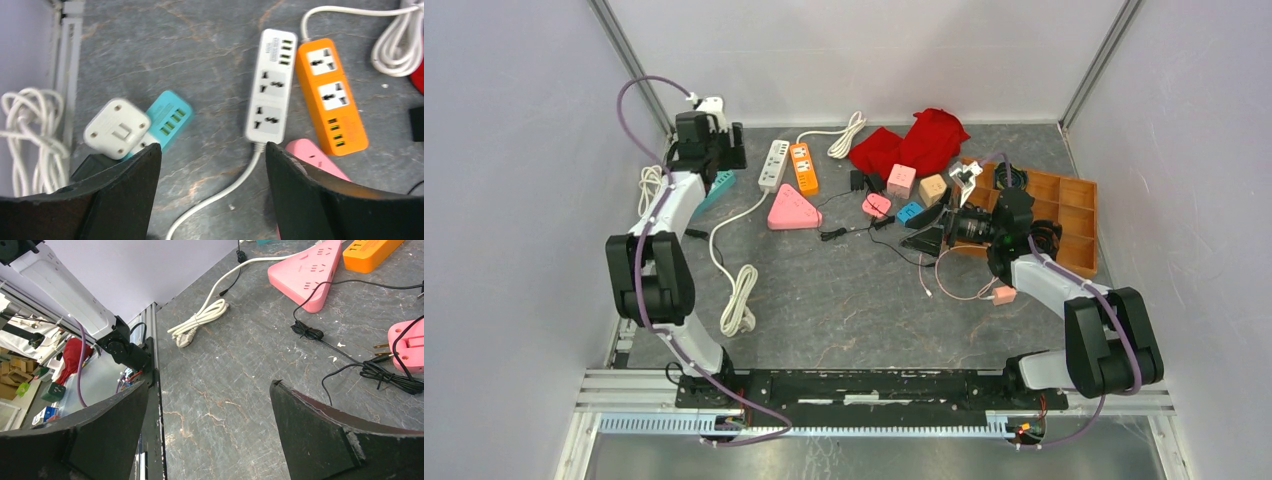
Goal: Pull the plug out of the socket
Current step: Move the socket to the center of the board.
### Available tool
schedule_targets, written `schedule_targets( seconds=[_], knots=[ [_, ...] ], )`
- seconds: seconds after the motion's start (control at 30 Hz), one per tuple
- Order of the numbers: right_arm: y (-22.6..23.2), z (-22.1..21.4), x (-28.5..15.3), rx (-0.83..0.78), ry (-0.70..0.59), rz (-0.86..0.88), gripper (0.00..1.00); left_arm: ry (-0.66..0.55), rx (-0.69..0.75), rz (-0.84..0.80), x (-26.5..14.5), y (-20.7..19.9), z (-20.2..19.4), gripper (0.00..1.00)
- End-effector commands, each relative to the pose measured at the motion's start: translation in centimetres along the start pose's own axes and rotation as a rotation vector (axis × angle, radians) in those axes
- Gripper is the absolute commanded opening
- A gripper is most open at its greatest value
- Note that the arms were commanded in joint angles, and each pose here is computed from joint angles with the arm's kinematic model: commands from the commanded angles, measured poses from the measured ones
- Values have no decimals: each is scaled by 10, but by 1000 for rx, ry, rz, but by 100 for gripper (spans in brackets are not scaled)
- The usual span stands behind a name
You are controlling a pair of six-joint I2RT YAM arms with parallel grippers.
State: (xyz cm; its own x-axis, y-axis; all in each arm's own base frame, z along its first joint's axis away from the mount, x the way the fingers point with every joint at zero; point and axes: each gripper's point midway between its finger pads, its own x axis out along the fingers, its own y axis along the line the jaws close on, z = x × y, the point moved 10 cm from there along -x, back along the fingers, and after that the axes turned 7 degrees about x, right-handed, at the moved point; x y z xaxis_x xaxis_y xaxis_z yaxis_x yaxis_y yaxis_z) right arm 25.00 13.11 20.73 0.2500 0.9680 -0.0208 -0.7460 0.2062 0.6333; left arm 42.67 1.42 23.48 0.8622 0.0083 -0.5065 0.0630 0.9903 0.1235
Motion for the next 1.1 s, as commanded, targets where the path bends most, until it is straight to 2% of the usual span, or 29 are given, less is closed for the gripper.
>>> schedule_targets(
  seconds=[0.0, 0.13, 0.33, 0.47, 0.7, 0.8, 0.87, 0.93, 1.07],
  knots=[
    [11, 20, 1, -86, -27, 34, 98, -149, -94, 55, -21, 37, 0, 82],
    [12, 20, 1, -86, -29, 36, 98, -191, -195, 29, -30, 66, -22, 82],
    [12, 20, 1, -85, -30, 41, 98, -155, -248, 34, -36, 97, -69, 81],
    [14, 20, 1, -85, -31, 48, 98, -109, -203, 66, -37, 105, -91, 81],
    [15, 21, 0, -86, -34, 52, 98, -50, -12, 47, -30, 112, -109, 85],
    [14, 21, 0, -86, -35, 51, 98, -19, -29, 51, -30, 123, -112, 92],
    [14, 21, 1, -87, -34, 51, 98, 13, -55, 31, -27, 130, -112, 93],
    [14, 21, 0, -87, -34, 51, 98, 61, -55, -4, -23, 131, -115, 99],
    [12, 19, 1, -81, -31, 48, 98, 56, -31, -24, -16, 133, -117, 100]
  ],
)
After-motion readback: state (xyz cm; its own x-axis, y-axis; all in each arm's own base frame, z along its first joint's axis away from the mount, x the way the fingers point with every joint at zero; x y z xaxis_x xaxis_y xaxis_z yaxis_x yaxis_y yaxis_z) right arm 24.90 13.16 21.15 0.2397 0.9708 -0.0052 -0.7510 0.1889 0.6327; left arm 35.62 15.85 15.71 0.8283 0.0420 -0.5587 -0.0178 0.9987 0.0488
